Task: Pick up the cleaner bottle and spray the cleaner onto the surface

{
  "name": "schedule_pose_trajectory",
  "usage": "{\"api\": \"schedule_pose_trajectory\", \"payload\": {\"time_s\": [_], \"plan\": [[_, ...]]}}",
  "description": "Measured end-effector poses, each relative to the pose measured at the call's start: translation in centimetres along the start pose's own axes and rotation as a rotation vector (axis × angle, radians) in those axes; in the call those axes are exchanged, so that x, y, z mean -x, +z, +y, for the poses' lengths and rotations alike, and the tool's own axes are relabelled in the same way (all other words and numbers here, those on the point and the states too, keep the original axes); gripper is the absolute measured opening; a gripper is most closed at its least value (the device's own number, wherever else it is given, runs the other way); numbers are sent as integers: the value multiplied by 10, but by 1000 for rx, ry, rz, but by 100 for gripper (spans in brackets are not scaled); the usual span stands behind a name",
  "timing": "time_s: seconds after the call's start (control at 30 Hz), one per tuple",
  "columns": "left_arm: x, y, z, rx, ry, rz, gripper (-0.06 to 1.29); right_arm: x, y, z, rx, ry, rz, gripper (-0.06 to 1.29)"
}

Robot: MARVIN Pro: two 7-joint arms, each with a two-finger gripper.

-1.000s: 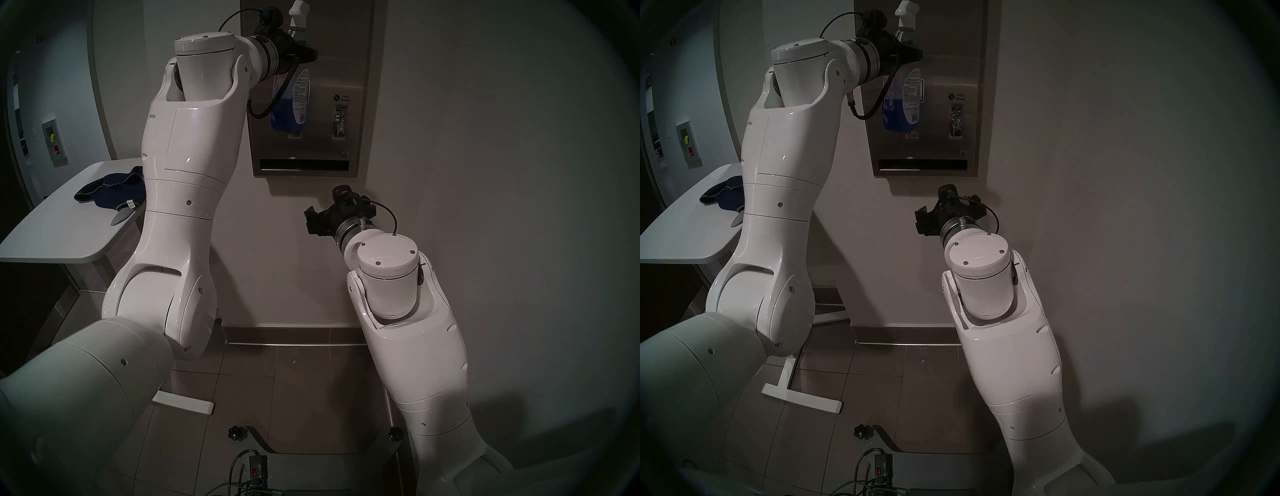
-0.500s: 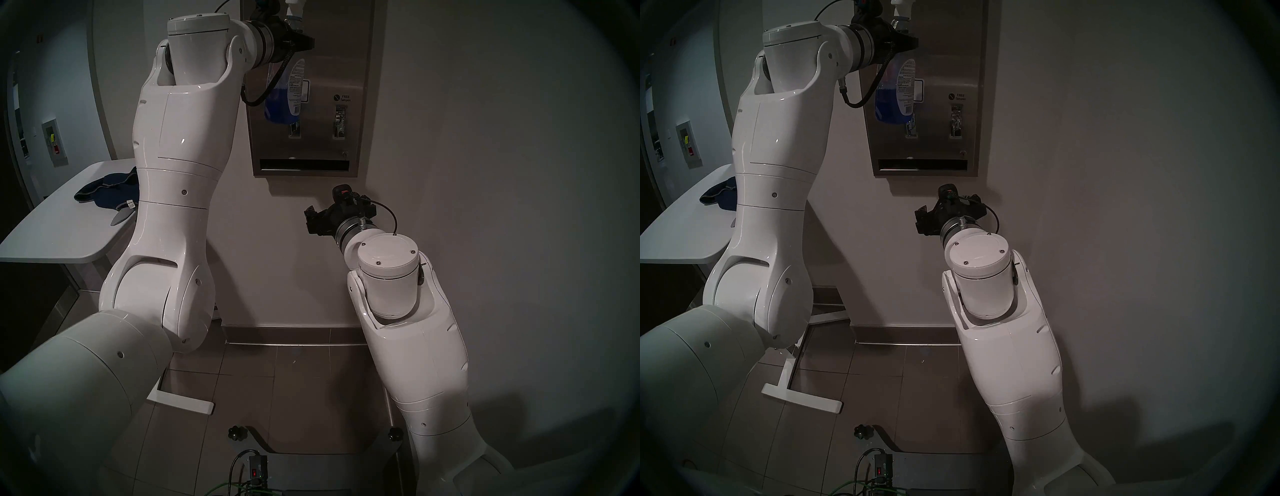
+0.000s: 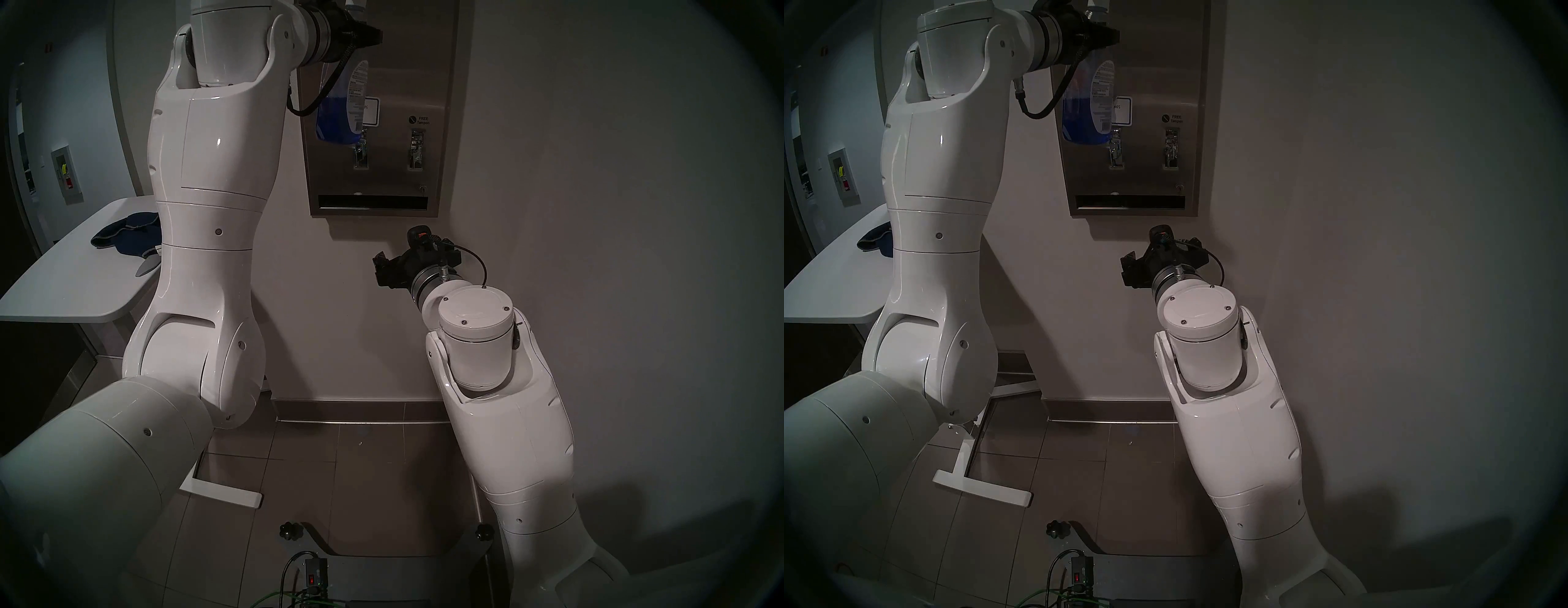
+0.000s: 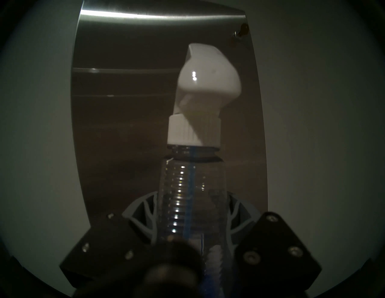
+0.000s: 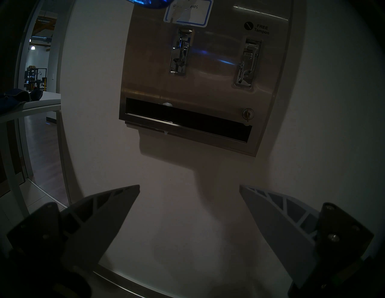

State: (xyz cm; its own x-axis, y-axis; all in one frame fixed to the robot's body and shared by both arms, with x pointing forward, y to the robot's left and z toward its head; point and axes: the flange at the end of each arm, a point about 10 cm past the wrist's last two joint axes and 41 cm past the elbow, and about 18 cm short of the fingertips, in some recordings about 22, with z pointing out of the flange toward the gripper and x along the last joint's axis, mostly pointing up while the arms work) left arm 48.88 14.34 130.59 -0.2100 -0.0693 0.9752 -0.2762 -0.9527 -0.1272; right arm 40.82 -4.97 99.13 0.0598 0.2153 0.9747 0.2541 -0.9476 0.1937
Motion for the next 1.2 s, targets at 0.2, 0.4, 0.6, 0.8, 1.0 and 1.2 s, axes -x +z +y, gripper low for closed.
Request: {"api": "schedule_pose_trajectory", "payload": {"time_s": [0.2,0.4,0.6,0.8,1.0,1.2], "plan": [[-12,-16,2,-24,6,55,39,-1,0,0,-1,0,2,125],[-13,-25,2,-43,-3,80,39,-1,-1,0,-4,0,3,125],[-11,-28,3,-57,-13,84,39,-1,-1,0,-8,0,4,125],[-9,-29,3,-64,-20,85,39,-1,-1,0,-12,0,4,125],[-7,-29,4,-66,-28,85,39,-1,-1,0,-14,-1,4,125],[-7,-29,5,-65,-35,86,39,-1,-1,2,-7,-2,3,125]]}}
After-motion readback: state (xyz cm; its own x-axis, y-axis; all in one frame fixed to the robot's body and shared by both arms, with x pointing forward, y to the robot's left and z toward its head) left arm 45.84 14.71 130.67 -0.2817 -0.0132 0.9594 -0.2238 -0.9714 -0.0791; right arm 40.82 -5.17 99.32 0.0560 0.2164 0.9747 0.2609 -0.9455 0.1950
